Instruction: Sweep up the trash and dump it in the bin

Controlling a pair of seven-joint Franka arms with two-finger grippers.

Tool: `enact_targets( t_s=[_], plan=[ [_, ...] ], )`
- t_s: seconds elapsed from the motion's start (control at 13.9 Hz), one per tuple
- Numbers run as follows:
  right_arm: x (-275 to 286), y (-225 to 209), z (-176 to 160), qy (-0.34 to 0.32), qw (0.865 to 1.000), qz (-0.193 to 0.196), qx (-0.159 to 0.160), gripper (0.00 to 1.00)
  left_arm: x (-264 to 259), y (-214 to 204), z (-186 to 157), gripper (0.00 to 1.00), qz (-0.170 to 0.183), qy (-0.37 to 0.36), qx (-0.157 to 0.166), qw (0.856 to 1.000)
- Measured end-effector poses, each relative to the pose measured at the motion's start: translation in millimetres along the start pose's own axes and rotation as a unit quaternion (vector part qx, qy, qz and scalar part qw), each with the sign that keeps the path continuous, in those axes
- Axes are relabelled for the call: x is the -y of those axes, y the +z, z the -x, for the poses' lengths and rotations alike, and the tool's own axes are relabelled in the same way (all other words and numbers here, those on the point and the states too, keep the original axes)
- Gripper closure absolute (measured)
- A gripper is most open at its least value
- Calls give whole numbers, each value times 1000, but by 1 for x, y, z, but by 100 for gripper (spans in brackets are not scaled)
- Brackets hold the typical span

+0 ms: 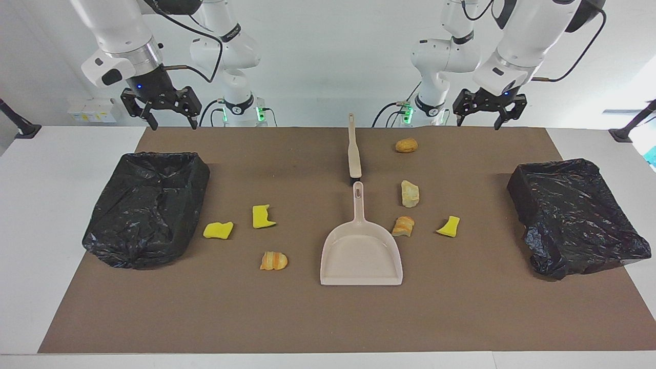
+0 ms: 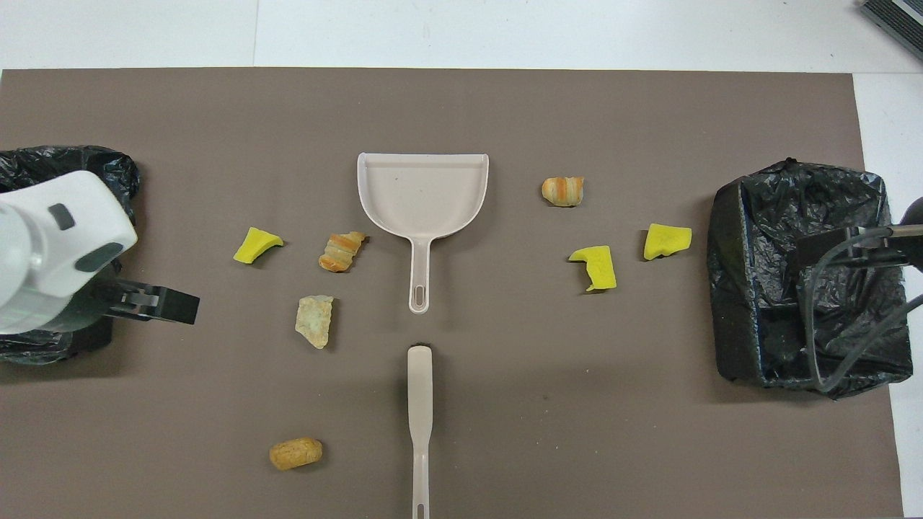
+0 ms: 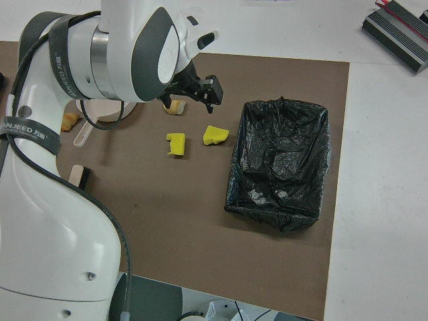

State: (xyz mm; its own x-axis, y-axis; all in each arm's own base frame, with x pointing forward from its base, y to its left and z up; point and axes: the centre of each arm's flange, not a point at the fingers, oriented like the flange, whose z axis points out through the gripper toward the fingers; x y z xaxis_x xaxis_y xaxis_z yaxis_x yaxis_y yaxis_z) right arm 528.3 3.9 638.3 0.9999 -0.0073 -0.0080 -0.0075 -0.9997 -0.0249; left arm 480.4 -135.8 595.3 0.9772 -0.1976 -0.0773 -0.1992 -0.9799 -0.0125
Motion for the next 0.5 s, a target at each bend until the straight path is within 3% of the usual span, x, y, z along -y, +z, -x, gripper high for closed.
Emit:
enact_targets(
  t_s=[0.29, 0.5],
  plan=[
    [10, 8, -2, -8, 1000, -2, 4, 0, -86, 44, 14, 0, 13, 0, 16, 1000],
    [36, 22, -14, -9, 1000, -7, -5, 0, -150, 75, 43, 0, 11, 5, 29, 1000]
  ],
)
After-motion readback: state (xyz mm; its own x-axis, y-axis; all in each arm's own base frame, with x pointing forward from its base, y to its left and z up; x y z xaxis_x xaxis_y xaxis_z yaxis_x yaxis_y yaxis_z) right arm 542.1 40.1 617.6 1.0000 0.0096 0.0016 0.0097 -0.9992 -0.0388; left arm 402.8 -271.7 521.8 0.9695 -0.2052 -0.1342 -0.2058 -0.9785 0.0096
